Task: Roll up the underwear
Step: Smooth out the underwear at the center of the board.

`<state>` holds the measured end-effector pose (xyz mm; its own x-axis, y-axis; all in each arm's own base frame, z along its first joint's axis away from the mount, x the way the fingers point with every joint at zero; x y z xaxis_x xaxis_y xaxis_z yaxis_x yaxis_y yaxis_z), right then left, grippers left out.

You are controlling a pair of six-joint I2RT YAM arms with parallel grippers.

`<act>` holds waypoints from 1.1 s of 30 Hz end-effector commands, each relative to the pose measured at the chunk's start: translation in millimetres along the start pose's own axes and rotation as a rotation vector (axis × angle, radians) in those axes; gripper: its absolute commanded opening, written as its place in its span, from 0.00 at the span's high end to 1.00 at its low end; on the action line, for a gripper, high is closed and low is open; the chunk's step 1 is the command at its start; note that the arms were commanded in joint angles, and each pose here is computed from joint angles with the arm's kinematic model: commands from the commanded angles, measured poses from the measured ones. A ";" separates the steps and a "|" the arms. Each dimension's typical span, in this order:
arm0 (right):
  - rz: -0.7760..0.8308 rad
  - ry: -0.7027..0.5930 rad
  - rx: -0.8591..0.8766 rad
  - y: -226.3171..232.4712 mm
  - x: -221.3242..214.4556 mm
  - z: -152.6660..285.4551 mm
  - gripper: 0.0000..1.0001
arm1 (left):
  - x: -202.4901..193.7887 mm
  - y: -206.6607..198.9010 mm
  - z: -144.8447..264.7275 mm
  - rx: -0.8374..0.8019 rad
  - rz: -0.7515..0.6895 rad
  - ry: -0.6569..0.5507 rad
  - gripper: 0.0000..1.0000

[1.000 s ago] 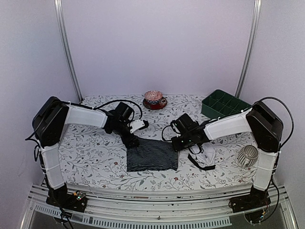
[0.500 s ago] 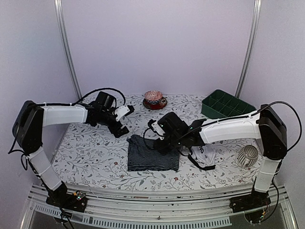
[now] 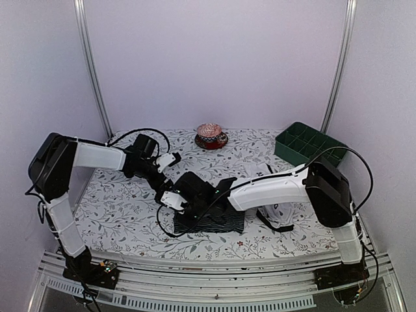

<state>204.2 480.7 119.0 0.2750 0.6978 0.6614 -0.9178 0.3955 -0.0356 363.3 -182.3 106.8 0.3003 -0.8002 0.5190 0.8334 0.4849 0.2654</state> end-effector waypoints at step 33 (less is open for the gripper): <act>0.022 0.047 0.047 3.6 -8.1 -23.1 0.89 | -8.5 5.1 -14.6 0.007 0.040 -0.005 0.02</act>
<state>202.7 486.9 88.0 0.2570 0.7507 0.6087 -0.9390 0.3430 -0.0265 369.7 -182.4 101.0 0.3088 -0.7868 0.5345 0.8209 0.5043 0.2681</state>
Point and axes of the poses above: each gripper's point midway between its finger pads, its own z axis back along the fingers, its own y axis along the line the jaws close on, x = y × z, the point moved 8 cm from there along z, back along the fingers, and after that the axes turned 9 degrees about -z, right-handed, at the moved point
